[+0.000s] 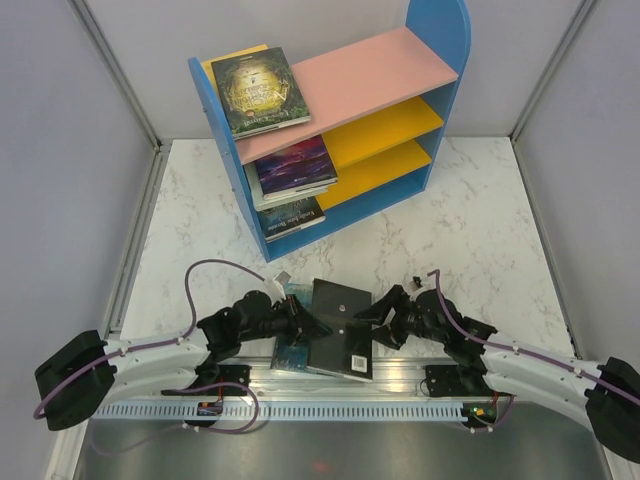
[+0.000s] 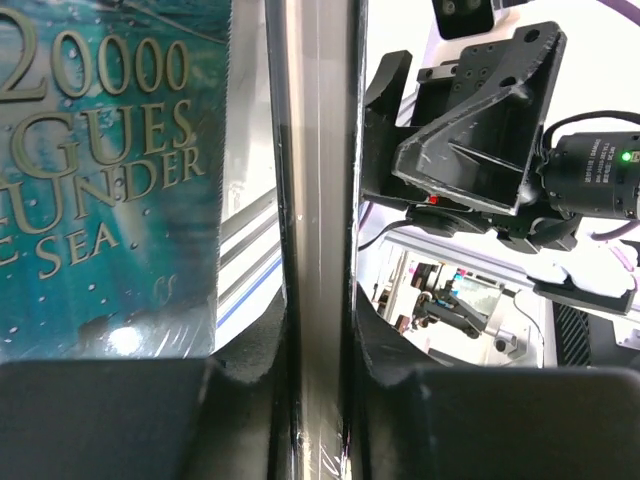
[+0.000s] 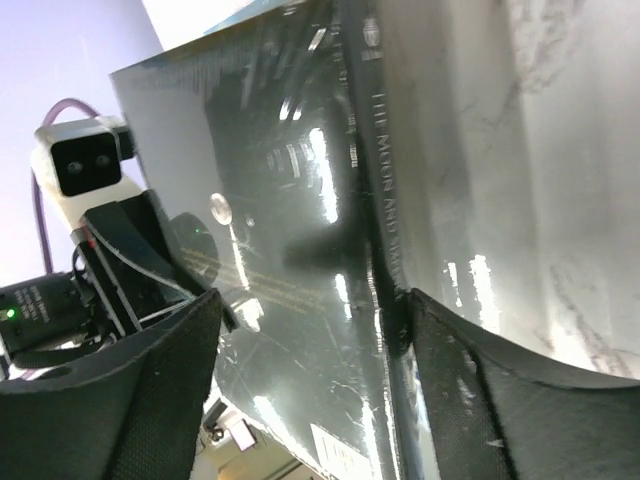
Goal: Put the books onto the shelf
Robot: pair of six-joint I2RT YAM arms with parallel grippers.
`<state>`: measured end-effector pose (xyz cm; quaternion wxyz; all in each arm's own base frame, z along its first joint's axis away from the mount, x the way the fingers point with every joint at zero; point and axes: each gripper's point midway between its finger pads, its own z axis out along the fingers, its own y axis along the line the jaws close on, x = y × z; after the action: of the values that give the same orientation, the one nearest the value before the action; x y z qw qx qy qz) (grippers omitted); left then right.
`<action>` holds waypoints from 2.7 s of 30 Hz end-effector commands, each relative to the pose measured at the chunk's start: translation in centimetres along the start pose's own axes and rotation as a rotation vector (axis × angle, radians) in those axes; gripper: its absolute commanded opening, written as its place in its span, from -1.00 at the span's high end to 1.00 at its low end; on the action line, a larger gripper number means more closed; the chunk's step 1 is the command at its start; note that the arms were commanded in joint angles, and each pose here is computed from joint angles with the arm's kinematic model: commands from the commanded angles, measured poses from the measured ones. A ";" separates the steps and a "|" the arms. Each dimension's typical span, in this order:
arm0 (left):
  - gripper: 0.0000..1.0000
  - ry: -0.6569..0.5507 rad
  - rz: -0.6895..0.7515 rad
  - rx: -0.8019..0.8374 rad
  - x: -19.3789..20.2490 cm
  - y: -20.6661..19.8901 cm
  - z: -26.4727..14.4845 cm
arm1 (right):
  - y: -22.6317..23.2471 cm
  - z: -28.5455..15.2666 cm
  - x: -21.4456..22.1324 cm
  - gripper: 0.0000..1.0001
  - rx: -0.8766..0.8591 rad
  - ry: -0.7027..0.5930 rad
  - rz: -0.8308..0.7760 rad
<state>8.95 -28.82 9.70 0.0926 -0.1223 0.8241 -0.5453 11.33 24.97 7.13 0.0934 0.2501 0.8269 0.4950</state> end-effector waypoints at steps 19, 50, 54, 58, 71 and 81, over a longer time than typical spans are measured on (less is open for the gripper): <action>0.95 -0.332 -0.154 0.265 -5.5 -6.2 -4.6 | 8.5 -1.4 1.1 -0.72 -0.305 0.064 0.092; 0.14 -0.288 -0.017 -0.032 -4.6 -3.4 -5.8 | 21.9 -6.8 -0.9 1.00 -0.411 -0.085 -0.156; -0.03 -0.282 0.003 -0.055 -4.4 -3.0 -6.2 | 22.5 -7.5 -3.1 1.00 -0.355 -0.153 -0.211; -0.09 -0.281 0.025 -0.071 -4.3 -3.2 -6.7 | 24.3 -7.6 -4.3 1.00 -0.365 -0.178 -0.238; -0.10 -0.287 0.080 -0.116 -4.4 -3.3 -7.6 | 29.8 -8.1 -7.1 1.00 -0.474 -0.195 -0.327; -0.11 -0.281 0.094 -0.144 -4.3 -3.0 -7.9 | 29.2 -6.3 -8.0 1.00 -0.538 -0.173 -0.253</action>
<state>11.09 -21.80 14.56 0.2086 -0.1856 0.8445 -0.4570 24.48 26.61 29.11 0.2492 0.1902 0.7503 0.5821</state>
